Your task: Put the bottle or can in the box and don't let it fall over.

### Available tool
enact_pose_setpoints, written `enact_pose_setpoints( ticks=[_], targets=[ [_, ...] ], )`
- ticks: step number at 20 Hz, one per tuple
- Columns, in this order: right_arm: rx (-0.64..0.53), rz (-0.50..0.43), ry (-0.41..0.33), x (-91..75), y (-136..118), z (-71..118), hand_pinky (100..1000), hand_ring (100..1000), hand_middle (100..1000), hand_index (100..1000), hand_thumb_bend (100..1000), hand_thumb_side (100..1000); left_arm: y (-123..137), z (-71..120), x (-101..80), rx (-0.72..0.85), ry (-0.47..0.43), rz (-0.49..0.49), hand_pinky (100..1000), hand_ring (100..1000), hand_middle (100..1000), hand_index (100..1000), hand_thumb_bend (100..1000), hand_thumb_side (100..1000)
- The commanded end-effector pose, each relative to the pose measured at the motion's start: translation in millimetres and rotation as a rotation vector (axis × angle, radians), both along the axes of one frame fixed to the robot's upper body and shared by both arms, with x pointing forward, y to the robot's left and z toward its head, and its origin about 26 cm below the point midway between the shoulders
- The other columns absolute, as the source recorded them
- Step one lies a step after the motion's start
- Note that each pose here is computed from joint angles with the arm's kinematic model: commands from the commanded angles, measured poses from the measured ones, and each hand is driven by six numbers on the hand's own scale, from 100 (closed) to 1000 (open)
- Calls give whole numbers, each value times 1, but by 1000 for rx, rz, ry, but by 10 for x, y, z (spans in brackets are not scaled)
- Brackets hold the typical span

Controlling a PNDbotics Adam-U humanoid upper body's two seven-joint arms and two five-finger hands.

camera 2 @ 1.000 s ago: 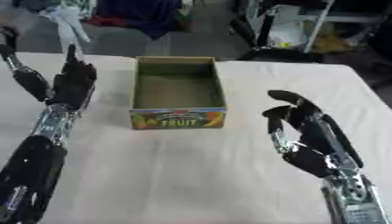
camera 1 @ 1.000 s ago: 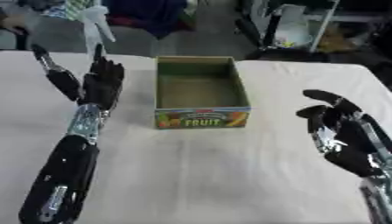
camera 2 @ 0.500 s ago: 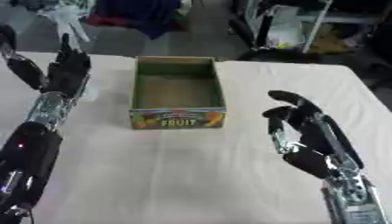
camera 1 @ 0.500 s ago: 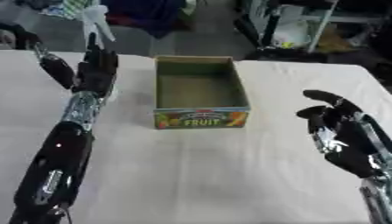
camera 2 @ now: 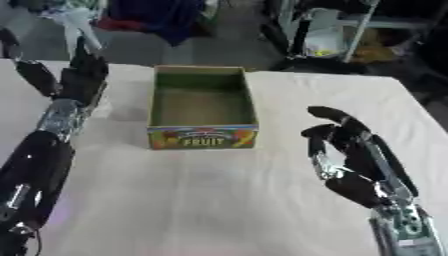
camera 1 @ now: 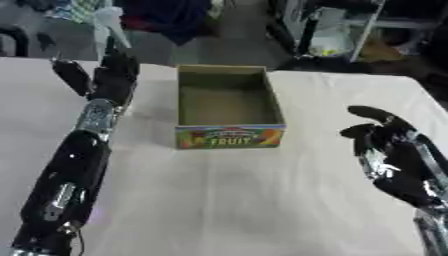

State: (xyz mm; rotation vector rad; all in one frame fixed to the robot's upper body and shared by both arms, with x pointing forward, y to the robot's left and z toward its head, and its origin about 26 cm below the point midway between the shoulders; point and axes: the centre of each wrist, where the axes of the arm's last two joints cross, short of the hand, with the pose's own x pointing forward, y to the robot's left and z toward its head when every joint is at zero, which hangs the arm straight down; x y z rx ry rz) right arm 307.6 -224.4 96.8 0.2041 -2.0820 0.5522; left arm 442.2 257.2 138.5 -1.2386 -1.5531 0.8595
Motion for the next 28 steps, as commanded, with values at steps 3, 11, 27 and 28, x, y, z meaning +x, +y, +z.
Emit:
enact_pose_setpoints(
  ticks=[3,11,27,28],
  targets=[
    [-2,18,-24,16,16,67,772,690,841,818,100,261,74,253,75,15,-60,6,100,100,126,958,784,757],
    [0,26,-25,19,29,75,772,690,841,818,100,261,156,365,130,6,-78,34,100,100,125,959,791,751],
    [0,28,-23,18,30,69,772,690,841,818,100,261,296,486,194,-6,-91,77,100,100,126,963,788,739],
    [0,28,-23,18,30,68,772,690,841,818,100,261,297,507,195,-4,-96,77,100,100,126,964,786,737]
  ],
)
